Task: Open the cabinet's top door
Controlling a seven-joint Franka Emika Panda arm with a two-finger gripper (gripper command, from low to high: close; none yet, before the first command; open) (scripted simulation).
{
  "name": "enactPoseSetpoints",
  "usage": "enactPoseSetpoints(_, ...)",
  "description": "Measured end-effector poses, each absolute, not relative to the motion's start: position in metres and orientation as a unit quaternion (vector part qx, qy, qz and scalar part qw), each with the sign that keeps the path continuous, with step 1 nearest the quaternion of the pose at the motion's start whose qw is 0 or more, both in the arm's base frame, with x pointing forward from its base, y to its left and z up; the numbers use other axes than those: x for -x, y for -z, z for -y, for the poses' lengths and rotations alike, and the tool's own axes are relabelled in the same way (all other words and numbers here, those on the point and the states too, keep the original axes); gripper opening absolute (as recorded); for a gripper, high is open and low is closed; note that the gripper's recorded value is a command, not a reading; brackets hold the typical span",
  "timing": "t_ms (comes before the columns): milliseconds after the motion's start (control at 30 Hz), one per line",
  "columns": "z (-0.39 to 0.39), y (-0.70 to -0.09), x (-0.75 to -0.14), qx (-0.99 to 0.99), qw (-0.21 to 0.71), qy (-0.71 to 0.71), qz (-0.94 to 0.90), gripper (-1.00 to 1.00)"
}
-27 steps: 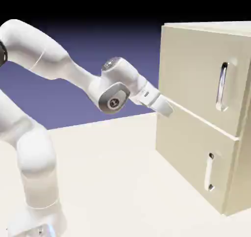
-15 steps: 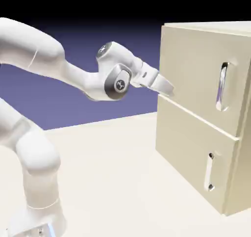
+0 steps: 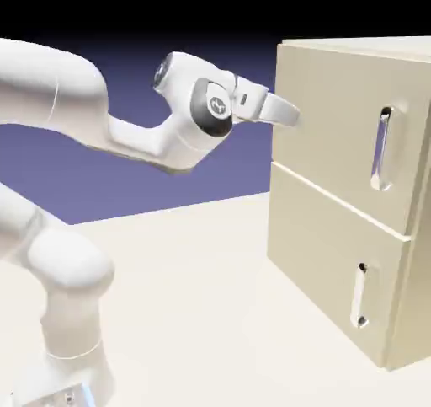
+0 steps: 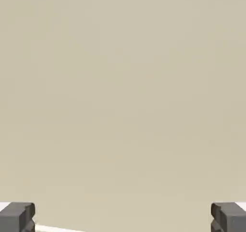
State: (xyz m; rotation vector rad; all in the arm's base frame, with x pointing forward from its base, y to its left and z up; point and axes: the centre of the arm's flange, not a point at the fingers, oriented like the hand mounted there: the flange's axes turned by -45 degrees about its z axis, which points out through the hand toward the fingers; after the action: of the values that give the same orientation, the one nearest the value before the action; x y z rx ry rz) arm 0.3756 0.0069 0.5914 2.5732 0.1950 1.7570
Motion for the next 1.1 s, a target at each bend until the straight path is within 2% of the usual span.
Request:
enactPoseSetpoints(567,0.053,-0.595,-0.384,-0.762,0.005,-0.647,-0.040,0.00)
enactPoseSetpoints(1100,0.126,-0.539,-0.427,-0.717,-0.008,-0.697,-0.016,0.00)
